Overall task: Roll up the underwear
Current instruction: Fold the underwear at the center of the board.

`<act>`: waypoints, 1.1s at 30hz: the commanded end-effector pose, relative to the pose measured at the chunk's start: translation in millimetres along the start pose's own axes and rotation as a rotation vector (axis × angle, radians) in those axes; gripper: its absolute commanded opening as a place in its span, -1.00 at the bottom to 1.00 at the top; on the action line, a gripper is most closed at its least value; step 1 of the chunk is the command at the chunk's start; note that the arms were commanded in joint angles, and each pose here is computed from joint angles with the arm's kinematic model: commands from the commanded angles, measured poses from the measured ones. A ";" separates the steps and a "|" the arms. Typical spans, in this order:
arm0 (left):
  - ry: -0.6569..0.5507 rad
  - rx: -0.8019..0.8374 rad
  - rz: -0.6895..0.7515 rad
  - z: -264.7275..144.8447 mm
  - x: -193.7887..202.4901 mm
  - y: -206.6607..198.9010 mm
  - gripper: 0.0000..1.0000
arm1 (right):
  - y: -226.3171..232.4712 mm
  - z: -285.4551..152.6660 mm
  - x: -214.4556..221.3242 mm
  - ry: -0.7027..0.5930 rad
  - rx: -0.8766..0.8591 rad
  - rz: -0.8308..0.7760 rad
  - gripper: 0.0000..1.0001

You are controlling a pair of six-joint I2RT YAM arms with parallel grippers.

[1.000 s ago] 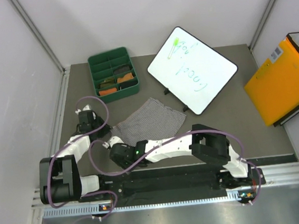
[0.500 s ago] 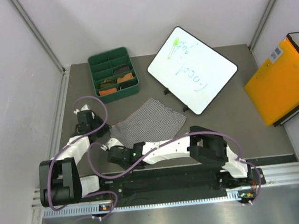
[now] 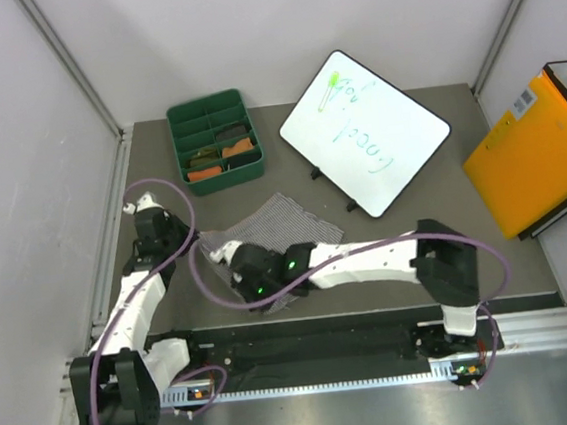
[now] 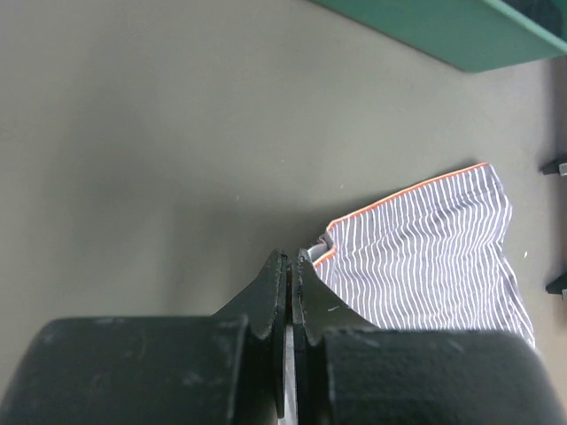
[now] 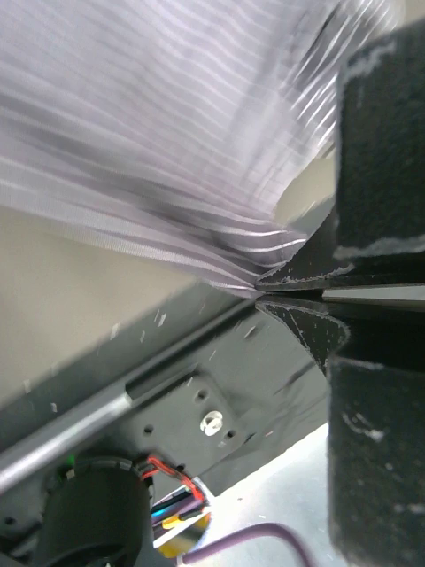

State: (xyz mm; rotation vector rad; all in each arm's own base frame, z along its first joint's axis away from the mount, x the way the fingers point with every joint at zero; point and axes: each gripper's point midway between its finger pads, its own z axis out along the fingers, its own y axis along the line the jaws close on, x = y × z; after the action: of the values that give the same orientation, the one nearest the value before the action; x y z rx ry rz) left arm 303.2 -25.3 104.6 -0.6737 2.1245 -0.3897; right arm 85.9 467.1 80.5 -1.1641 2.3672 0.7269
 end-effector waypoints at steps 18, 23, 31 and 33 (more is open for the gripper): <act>0.134 0.116 0.096 85.2 -1.9 -145.6 -1.00 | -200.5 -102.4 -11.9 -0.061 0.058 0.383 -1.00; 0.170 0.112 0.114 109.9 4.6 -161.4 -1.00 | -222.9 -105.0 -2.8 -0.047 0.083 0.425 -1.00; 0.222 0.116 0.164 132.1 22.0 -185.9 -1.00 | -249.1 -107.9 10.9 -0.034 0.115 0.473 -1.00; 0.255 0.127 0.170 135.3 29.9 -189.1 -1.00 | -256.6 -108.1 14.2 -0.032 0.126 0.485 -1.00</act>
State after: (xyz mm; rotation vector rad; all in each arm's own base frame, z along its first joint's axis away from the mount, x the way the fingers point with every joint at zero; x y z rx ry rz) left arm 446.3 -189.1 93.0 -0.4052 2.3622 -0.5089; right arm 266.1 271.3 83.8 -0.5269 2.6678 0.7224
